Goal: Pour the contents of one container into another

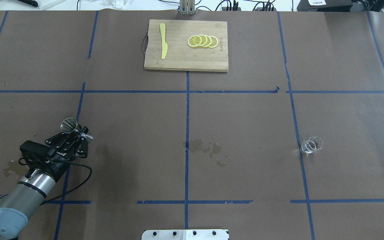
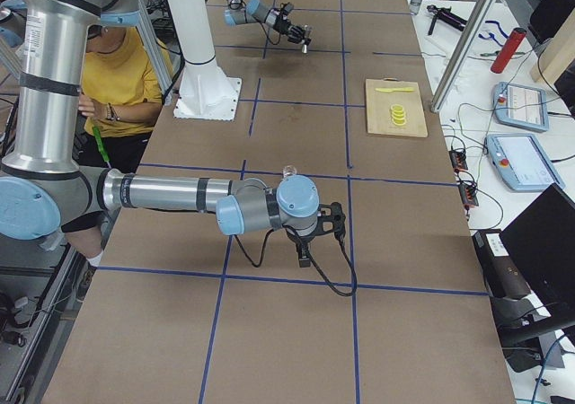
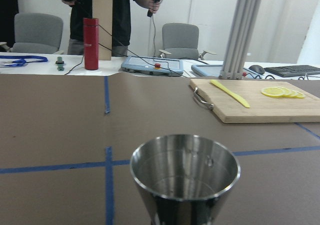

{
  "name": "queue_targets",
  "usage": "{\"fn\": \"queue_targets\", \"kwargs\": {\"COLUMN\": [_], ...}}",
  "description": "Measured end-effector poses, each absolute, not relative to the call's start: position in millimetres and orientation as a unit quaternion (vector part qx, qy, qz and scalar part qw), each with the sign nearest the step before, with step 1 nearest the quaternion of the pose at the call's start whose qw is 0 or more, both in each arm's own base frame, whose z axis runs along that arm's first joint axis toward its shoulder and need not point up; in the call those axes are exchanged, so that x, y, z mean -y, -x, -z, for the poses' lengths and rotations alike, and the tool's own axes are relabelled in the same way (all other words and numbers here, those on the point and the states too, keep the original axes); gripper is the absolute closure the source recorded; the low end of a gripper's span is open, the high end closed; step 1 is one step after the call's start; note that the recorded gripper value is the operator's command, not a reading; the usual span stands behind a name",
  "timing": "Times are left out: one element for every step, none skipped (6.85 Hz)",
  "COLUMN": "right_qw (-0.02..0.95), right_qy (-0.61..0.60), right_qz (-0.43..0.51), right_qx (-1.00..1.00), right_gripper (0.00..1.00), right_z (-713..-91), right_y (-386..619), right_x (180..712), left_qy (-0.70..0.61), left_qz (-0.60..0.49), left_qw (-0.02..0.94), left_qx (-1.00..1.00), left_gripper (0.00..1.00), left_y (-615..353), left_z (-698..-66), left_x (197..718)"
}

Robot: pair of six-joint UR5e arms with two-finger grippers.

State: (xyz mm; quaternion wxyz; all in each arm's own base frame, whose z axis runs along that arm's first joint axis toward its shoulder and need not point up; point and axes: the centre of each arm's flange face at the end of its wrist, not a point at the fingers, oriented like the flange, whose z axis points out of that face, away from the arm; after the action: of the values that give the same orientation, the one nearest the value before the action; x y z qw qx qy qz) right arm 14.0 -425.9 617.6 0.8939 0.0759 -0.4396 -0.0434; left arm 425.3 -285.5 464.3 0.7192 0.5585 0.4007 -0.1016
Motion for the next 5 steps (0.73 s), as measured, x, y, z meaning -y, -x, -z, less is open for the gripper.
{"fn": "queue_targets", "kwargs": {"right_qw": [0.888,0.881,0.872,0.862,0.851], "right_qy": [-0.091,-0.105,-0.115,-0.120,-0.127], "right_qz": [0.041,0.037,0.036,0.033,0.023], "right_qx": [0.448,0.460,0.475,0.492,0.509], "right_gripper": [0.00,0.00,0.00,0.00,0.00], "right_z": [-600.8,-585.7,-572.4,-557.1,-535.6], "right_y": [3.0,18.1,36.1,65.6,107.5], "right_x": [429.9,431.3,430.4,427.9,427.4], "left_qy": [-0.572,-0.581,-0.584,-0.586,-0.585], "left_qz": [0.082,0.070,0.065,0.063,0.060], "left_qw": [0.715,0.711,0.707,0.705,0.704], "left_qx": [-0.392,-0.391,-0.393,-0.394,-0.398], "left_gripper": [1.00,1.00,1.00,1.00,1.00], "left_y": [-431.5,-442.1,-456.5,-467.7,-473.3], "left_z": [-448.0,-427.1,-405.2,-387.8,-379.2], "left_x": [293.6,304.0,311.8,317.1,319.3]}}
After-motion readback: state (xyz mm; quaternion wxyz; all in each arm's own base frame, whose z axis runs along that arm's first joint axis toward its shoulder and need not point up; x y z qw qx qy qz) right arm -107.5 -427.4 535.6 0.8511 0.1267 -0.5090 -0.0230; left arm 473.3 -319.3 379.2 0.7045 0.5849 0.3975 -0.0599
